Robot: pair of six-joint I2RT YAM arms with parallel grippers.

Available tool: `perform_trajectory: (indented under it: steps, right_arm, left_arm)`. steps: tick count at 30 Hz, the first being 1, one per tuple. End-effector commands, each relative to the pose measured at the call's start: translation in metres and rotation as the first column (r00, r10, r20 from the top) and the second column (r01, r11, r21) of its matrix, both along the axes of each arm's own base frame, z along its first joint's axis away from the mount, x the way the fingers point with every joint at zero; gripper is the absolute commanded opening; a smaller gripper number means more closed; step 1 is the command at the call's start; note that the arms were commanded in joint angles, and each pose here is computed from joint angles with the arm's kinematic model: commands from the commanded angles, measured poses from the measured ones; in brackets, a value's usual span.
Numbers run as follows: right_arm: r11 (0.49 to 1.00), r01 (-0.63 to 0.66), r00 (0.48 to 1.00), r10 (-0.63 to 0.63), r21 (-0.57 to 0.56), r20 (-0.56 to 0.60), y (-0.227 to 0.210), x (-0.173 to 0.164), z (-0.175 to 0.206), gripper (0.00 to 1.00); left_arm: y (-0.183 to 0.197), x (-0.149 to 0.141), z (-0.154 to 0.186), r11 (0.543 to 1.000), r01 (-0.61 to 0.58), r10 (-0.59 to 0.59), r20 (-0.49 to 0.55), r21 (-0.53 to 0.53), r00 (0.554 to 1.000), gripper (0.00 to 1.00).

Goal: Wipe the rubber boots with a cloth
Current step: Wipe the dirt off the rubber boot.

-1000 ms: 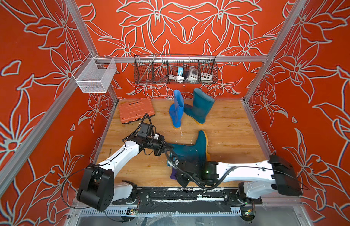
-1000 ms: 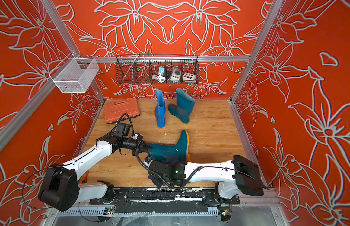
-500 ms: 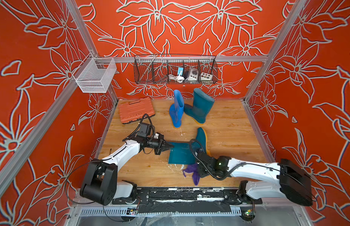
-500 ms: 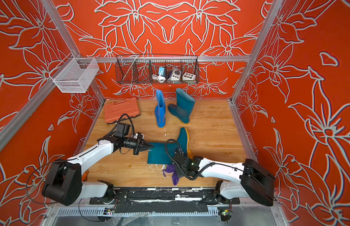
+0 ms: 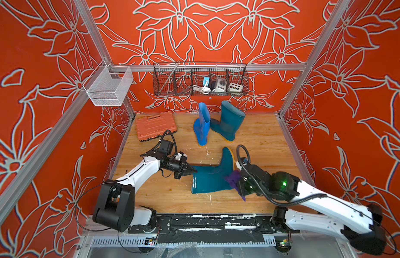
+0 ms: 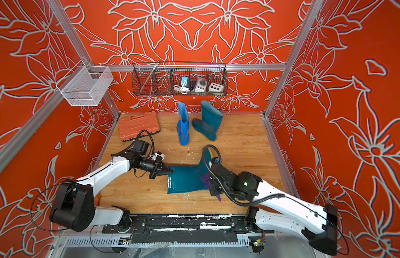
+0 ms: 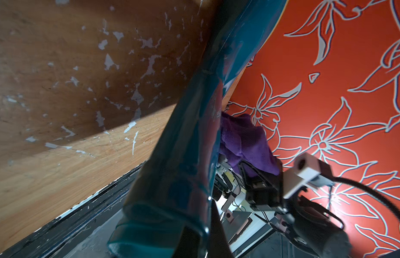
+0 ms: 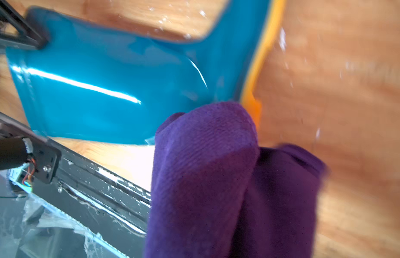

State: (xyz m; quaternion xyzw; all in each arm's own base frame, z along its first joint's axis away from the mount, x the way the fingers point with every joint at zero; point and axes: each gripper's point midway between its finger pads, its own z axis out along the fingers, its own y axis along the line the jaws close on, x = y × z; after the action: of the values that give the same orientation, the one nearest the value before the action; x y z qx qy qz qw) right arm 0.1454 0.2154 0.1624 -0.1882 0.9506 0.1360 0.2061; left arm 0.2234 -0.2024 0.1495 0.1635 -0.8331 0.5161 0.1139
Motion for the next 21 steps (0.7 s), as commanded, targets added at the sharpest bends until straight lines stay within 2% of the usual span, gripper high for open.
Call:
perform_trajectory:
  steps: [1,4,7,9,13,17,21]
  right_arm:
    - [0.960,-0.230,0.973,0.223,-0.158,-0.059,0.027,0.011,-0.021,0.00]
    - [0.930,-0.277,0.960,0.255,-0.241,-0.119,0.044,0.044,-0.039,0.00]
    - [0.910,-0.242,0.968,0.204,-0.337,-0.144,0.038,0.084,-0.051,0.00]
    - [0.900,-0.197,0.979,0.158,-0.389,-0.131,0.031,0.114,-0.051,0.00]
    - [0.898,-0.122,0.992,0.103,-0.422,-0.068,0.028,0.156,-0.041,0.00]
    - [0.900,-0.071,0.997,0.070,-0.430,-0.019,0.028,0.181,-0.033,0.00]
    - [0.909,-0.065,0.998,0.067,-0.411,-0.010,0.028,0.180,-0.028,0.00]
  left_arm:
    - [0.000,-0.007,0.010,0.999,0.047,-0.046,0.020,-0.013,0.999,0.00]
    - [0.001,-0.009,0.014,0.998,0.055,-0.055,0.034,-0.004,0.998,0.00]
    - [0.002,-0.012,0.019,0.998,0.058,-0.058,0.050,-0.002,0.997,0.00]
    - [0.003,-0.017,0.020,0.998,0.061,-0.061,0.055,-0.003,0.997,0.00]
    - [0.005,-0.027,0.018,0.998,0.063,-0.062,0.051,-0.004,0.997,0.00]
    - [0.006,-0.034,0.012,0.998,0.056,-0.056,0.038,-0.001,0.998,0.00]
    - [0.007,-0.032,0.007,0.999,0.042,-0.042,0.028,0.009,0.999,0.00]
